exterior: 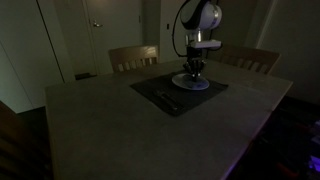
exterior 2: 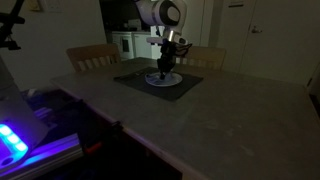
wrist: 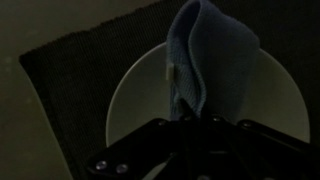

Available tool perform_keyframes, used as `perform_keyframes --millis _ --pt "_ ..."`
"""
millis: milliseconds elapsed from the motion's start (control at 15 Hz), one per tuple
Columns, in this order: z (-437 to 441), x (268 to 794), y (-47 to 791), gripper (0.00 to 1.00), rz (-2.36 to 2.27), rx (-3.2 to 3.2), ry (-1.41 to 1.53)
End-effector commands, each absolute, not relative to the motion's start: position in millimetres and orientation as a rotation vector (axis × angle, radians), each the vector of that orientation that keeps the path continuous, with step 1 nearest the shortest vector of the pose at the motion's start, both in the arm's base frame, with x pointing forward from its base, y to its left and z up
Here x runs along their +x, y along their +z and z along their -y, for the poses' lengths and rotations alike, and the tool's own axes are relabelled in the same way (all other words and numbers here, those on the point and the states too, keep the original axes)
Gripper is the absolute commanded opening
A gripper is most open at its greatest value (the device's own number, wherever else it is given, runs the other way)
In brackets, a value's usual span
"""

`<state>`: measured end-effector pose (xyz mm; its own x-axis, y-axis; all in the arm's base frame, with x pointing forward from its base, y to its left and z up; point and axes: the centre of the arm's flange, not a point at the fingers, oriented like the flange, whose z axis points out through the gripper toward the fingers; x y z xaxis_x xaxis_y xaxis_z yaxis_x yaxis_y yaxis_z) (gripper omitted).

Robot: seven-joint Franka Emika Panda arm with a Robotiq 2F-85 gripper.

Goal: Wipe the white plate using the blue towel

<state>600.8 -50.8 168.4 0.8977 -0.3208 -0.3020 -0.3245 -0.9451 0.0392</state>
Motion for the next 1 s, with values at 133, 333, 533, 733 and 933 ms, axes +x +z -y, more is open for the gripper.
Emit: perform_keyframes --millis 133,333,533,733,933 --pt "60.9 602.9 166.6 0.02 -0.627 -3.085 0.516" --pt "64.4 601.4 167.4 0.02 -0.691 -3.222 0.415" --pt "64.2 606.6 167.9 0.02 -0.746 -3.329 0.29" --pt "56.9 613.2 167.3 0.02 -0.807 -3.325 0.123" --pt "48.9 617.9 161.8 0.02 -0.832 -3.232 -0.021"
